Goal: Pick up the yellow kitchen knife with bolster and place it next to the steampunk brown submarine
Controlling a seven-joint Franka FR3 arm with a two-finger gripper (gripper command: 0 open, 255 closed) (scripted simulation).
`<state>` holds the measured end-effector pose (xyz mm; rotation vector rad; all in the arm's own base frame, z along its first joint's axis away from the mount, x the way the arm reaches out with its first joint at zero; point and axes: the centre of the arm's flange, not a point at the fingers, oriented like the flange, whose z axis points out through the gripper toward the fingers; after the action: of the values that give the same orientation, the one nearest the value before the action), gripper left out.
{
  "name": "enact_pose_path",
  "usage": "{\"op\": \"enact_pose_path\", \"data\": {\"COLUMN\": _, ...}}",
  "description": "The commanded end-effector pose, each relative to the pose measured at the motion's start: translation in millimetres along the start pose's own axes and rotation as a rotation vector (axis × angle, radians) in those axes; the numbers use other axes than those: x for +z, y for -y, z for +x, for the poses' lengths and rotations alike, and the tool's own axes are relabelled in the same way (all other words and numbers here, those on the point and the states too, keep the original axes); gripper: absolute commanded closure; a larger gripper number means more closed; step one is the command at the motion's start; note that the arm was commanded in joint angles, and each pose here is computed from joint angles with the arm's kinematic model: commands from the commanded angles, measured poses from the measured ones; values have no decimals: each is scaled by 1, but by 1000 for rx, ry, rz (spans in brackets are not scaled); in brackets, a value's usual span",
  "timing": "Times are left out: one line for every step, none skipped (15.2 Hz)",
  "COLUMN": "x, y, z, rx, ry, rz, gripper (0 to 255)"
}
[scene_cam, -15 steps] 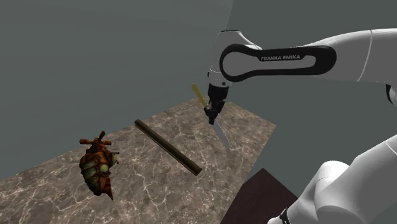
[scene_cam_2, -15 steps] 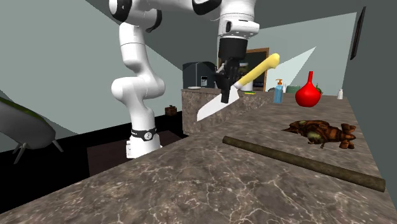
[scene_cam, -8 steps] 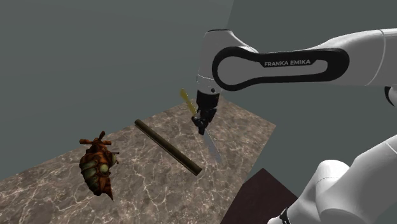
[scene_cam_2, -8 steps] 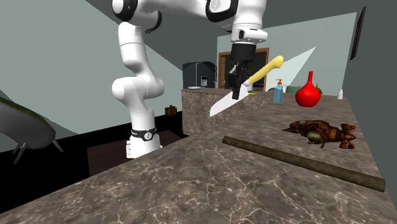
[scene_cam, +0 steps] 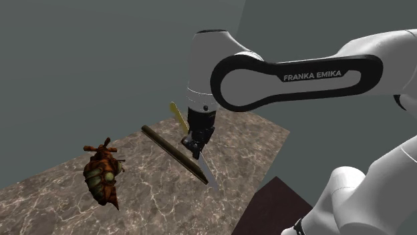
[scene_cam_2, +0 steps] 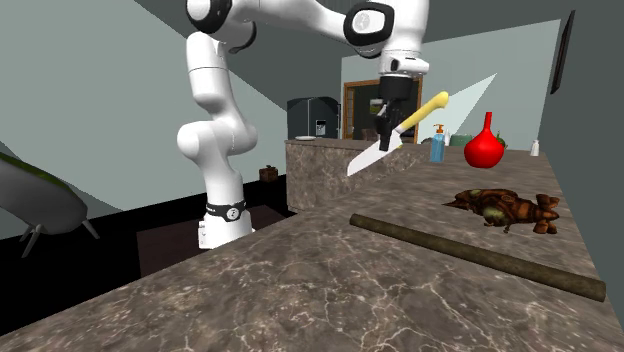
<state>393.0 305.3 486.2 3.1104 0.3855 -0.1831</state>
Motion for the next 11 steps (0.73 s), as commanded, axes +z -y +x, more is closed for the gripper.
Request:
{"op": "enact_pose_path", "data": {"x": 2, "y": 27, "z": -2, "rx": 2, "ry": 0, "rz": 0, "gripper": 255}}
{"op": "enact_pose_path", "data": {"x": 2, "y": 40, "z": -3, "rx": 2, "ry": 0, "rz": 0, "gripper": 255}}
{"op": "enact_pose_path", "data": {"x": 2, "y": 53, "z": -5, "rx": 2, "ry": 0, "rz": 0, "gripper": 255}}
{"op": "enact_pose_path", "data": {"x": 3, "y": 66, "z": -7, "rx": 2, "ry": 0, "rz": 0, "gripper": 255}}
{"op": "enact_pose_path", "data": {"x": 3, "y": 79, "z": -8, "rx": 2, "ry": 0, "rz": 0, "gripper": 255}}
{"op": "enact_pose_path", "data": {"x": 3, "y": 92, "z": -10, "rx": 2, "ry": 0, "rz": 0, "gripper": 255}}
{"op": "enact_pose_path", "data": {"x": 4, "y": 105, "z": -11, "rx": 2, "ry": 0, "rz": 0, "gripper": 255}}
{"op": "enact_pose_path", "data": {"x": 4, "y": 119, "z": -13, "rx": 2, "ry": 0, "rz": 0, "gripper": 255}}
{"op": "enact_pose_path", "data": {"x": 4, "y": 134, "z": -15, "rx": 2, "ry": 0, "rz": 0, "gripper": 255}}
{"op": "enact_pose_path", "data": {"x": 10, "y": 134, "z": -14, "rx": 2, "ry": 0, "rz": 0, "gripper": 255}}
{"op": "enact_pose_path", "data": {"x": 15, "y": 134, "z": -14, "rx": 2, "ry": 0, "rz": 0, "gripper": 255}}
